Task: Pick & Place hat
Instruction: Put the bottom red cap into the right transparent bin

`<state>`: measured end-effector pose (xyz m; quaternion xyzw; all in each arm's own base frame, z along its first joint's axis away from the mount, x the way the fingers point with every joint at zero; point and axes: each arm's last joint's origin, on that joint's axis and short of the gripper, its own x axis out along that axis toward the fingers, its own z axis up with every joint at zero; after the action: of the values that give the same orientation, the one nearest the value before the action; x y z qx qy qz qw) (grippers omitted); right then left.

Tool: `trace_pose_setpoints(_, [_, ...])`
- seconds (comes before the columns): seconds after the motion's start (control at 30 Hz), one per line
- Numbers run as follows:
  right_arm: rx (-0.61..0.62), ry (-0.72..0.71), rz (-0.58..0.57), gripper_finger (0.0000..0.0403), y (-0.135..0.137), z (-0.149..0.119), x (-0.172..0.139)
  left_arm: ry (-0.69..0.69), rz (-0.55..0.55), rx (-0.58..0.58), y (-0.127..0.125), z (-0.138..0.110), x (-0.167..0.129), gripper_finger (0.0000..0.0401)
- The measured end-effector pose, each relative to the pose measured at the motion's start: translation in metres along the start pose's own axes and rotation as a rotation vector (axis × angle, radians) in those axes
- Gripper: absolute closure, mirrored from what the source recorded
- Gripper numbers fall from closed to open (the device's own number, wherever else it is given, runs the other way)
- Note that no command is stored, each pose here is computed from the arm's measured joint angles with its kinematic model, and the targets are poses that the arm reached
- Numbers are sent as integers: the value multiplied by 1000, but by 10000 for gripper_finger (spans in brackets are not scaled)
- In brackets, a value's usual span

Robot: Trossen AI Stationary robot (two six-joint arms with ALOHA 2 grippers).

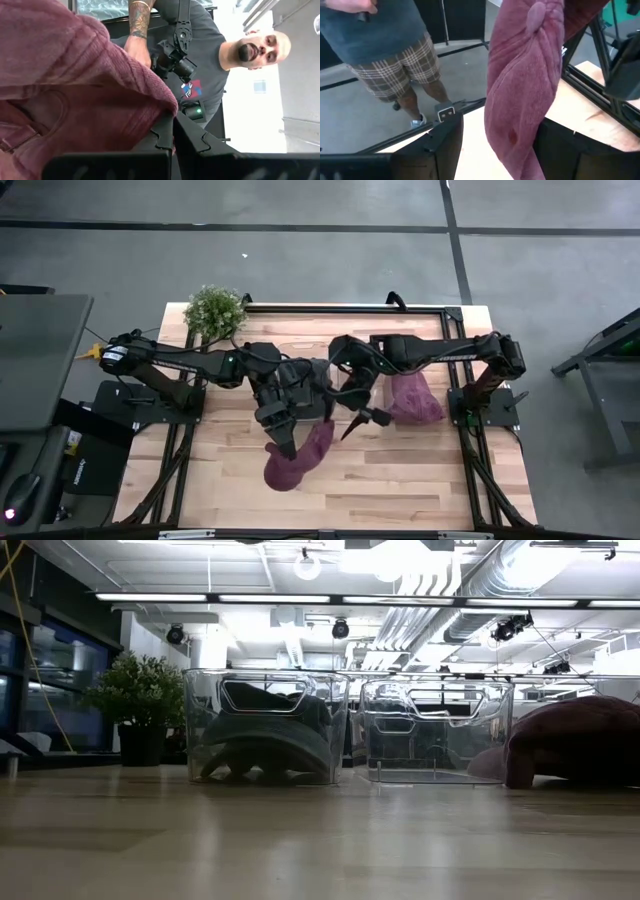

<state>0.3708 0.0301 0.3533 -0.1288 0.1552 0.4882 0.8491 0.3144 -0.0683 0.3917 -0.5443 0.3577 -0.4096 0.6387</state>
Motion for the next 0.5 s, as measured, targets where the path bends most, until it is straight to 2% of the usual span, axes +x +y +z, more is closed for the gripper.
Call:
trace_pose_setpoints(0.23, [1,3,6,200,2,1,2,8,0,-21,5,4,3,401])
trace_pose_setpoints(0.33, [-12,10,3,232,3,1,4,20,-9,-9,4,4,3,401])
trace_pose_setpoints(0.5, [-31,9,9,307,4,2,6,21,0,-24,9,6,5,401])
